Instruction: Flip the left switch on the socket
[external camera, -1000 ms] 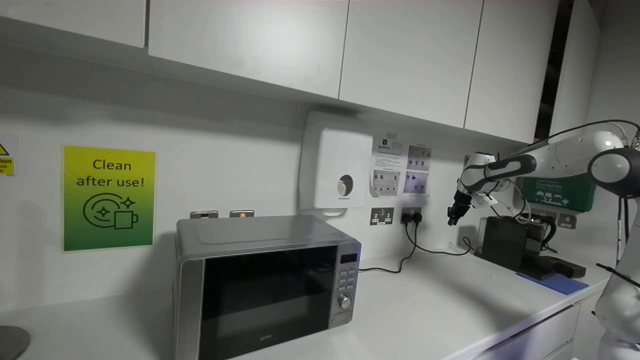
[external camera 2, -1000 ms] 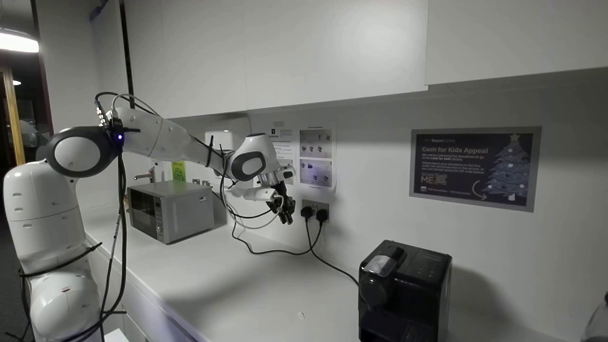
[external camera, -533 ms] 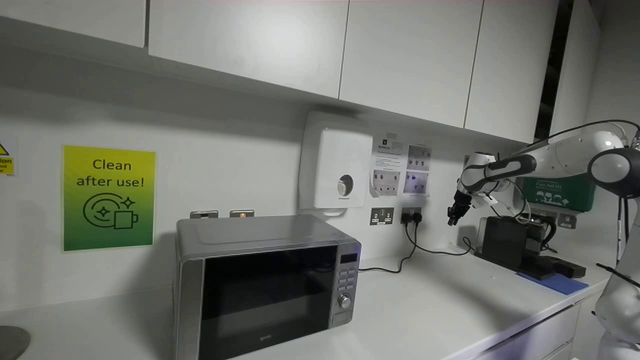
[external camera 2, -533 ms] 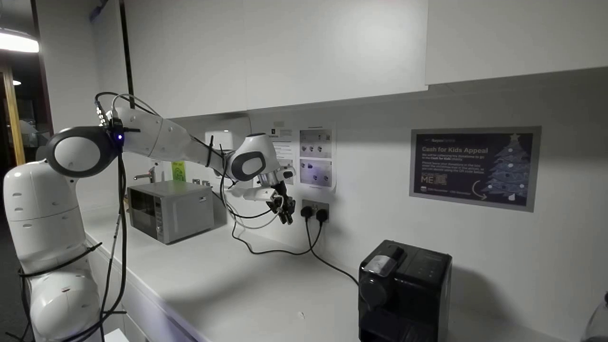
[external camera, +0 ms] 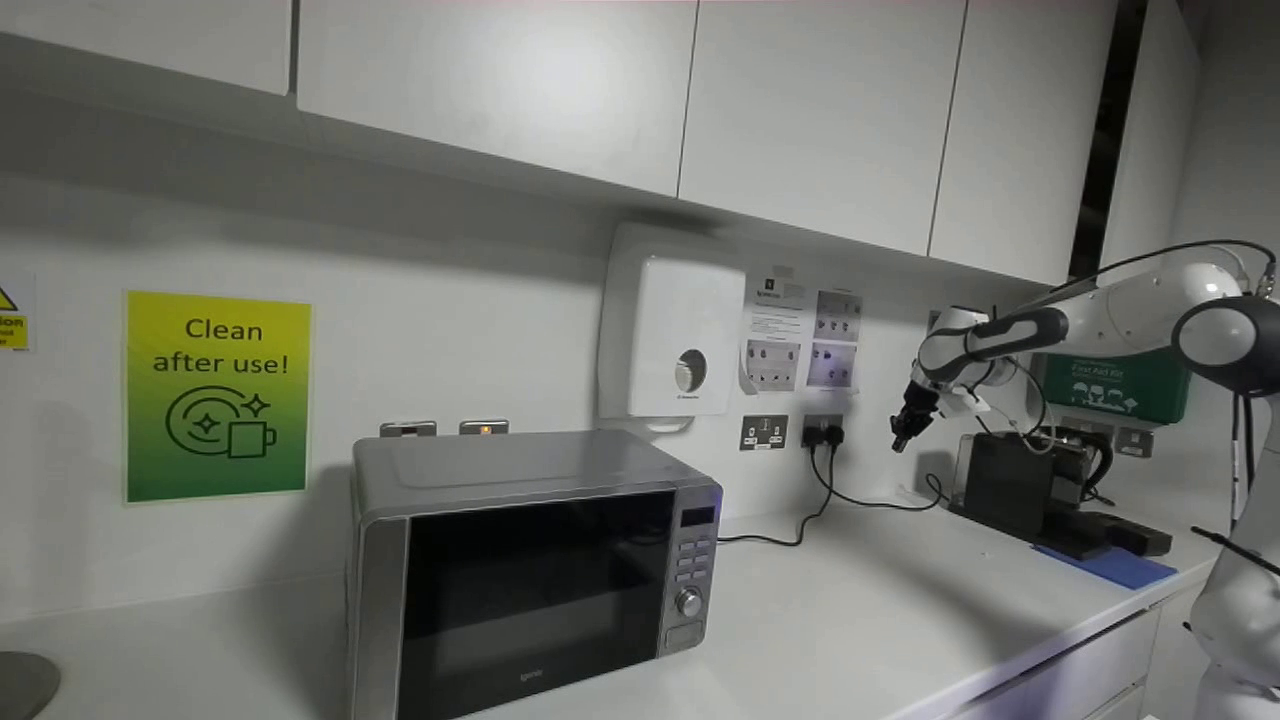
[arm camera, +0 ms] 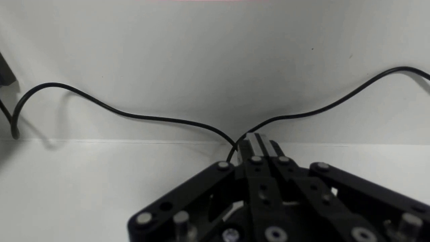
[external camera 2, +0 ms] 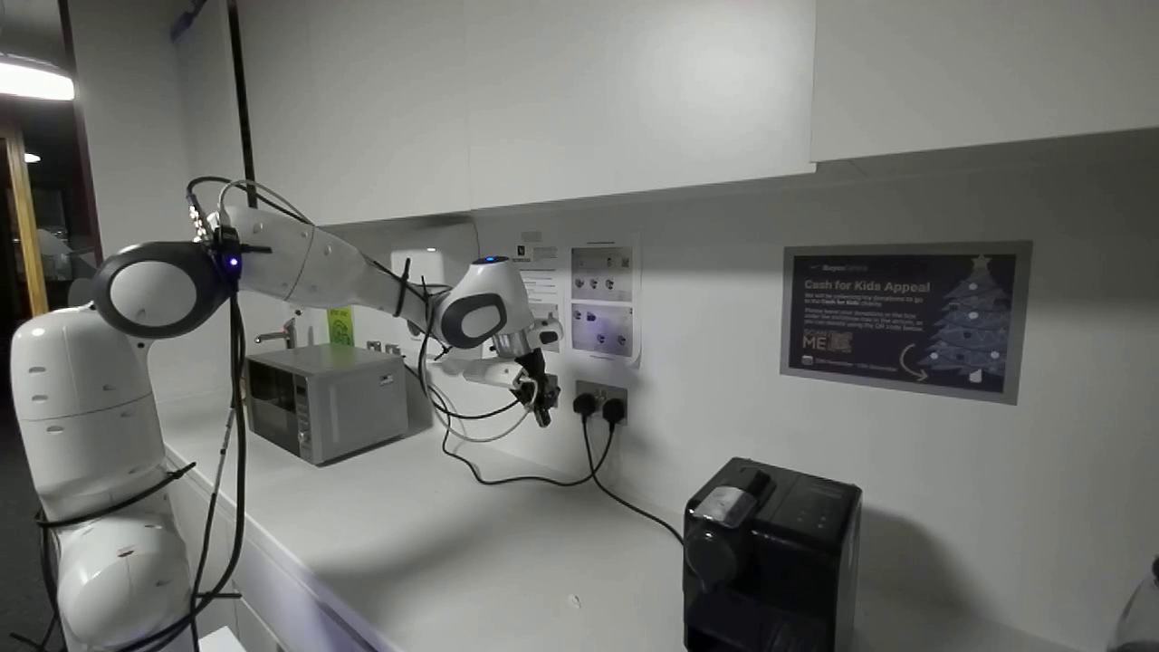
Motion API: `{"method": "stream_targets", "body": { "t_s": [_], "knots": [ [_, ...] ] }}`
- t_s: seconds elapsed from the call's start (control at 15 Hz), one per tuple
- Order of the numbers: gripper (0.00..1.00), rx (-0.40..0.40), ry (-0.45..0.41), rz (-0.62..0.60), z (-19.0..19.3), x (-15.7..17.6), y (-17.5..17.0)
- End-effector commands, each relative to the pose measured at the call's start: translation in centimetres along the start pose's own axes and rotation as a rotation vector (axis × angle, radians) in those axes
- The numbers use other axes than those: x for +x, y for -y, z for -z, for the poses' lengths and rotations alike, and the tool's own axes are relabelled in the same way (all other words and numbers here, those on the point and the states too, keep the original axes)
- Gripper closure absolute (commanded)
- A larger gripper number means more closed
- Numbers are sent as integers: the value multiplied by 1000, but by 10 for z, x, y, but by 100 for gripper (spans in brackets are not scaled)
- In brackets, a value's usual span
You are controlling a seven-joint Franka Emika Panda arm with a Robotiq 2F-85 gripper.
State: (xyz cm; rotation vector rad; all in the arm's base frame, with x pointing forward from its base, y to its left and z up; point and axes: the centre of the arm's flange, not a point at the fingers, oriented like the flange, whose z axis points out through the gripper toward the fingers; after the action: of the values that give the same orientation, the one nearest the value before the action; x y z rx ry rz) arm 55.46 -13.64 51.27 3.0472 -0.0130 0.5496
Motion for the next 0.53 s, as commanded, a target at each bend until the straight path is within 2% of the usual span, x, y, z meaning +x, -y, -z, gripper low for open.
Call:
{"method": "stream_targets", "body": {
  "t_s": [0.0,0.47],
  "knots": [
    [100,39,-65,-32,-13,18,5],
    [100,59,-168,-62,-36,68,16]
  ]
}}
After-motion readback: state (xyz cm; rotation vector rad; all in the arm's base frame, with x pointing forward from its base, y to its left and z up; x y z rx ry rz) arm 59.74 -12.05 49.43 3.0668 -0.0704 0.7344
